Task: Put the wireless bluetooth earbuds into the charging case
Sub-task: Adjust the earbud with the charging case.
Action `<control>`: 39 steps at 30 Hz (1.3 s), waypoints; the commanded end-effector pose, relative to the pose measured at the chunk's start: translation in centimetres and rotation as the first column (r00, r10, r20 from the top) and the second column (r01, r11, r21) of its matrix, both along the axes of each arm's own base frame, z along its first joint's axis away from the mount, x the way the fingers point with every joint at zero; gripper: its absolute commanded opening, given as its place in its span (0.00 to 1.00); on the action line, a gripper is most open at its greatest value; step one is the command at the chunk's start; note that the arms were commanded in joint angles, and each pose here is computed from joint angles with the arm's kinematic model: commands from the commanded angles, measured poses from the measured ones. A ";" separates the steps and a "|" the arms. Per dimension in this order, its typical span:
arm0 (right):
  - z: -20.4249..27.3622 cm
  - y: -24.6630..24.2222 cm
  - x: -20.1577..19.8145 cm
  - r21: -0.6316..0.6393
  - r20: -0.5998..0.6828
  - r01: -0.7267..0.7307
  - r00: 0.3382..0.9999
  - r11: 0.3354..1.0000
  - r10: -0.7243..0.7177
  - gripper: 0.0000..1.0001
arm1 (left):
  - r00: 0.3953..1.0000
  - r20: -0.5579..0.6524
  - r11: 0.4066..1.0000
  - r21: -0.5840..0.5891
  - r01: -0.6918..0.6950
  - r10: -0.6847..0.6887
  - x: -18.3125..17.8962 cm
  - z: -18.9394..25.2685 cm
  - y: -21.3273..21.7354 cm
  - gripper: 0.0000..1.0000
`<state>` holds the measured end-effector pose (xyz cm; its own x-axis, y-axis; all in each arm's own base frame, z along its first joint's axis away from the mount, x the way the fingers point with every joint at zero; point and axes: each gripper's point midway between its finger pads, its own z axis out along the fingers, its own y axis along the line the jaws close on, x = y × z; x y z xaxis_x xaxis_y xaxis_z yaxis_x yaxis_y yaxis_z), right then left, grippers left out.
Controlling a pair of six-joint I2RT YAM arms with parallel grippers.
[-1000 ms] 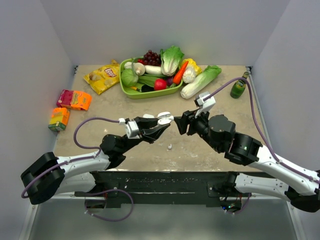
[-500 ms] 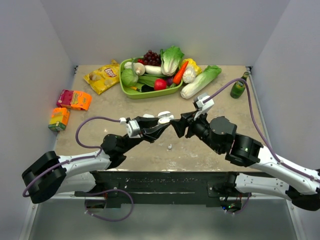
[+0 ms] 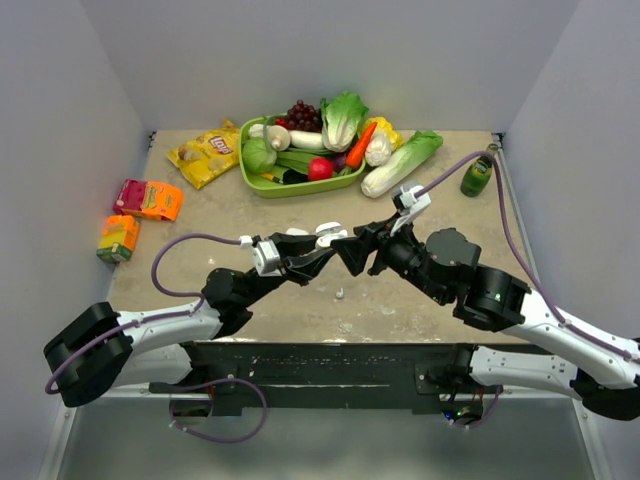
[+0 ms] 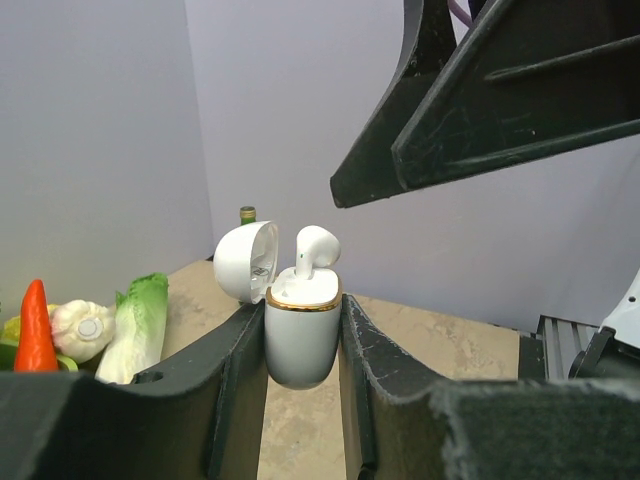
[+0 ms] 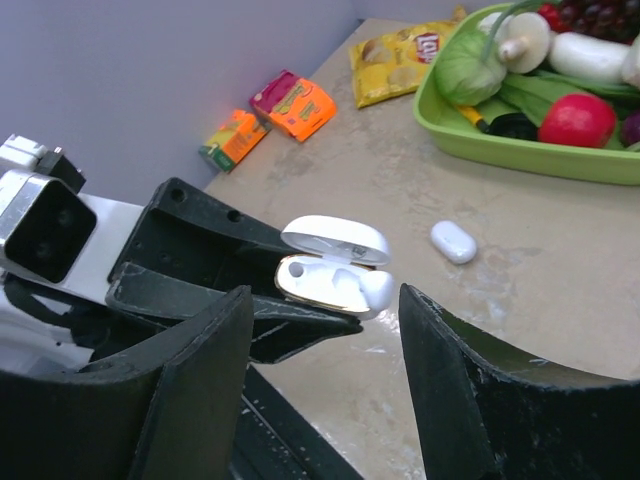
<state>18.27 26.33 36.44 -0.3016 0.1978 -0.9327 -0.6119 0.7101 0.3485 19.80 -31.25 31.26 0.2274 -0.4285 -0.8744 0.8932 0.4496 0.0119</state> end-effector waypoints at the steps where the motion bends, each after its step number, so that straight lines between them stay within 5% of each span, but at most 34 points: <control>1: 1.2 1.3 -1.1 0.075 -0.055 -0.062 0.996 0.995 0.066 0.64 | 0.950 0.300 0.925 -0.377 0.037 0.084 -4.0 10.5 5.6 0.00; 39: 1.3 3.6 -1.6 0.130 -0.066 -0.133 0.988 0.982 0.143 0.65 | 0.951 0.296 0.923 -0.383 0.037 0.084 -4.1 10.3 5.8 0.00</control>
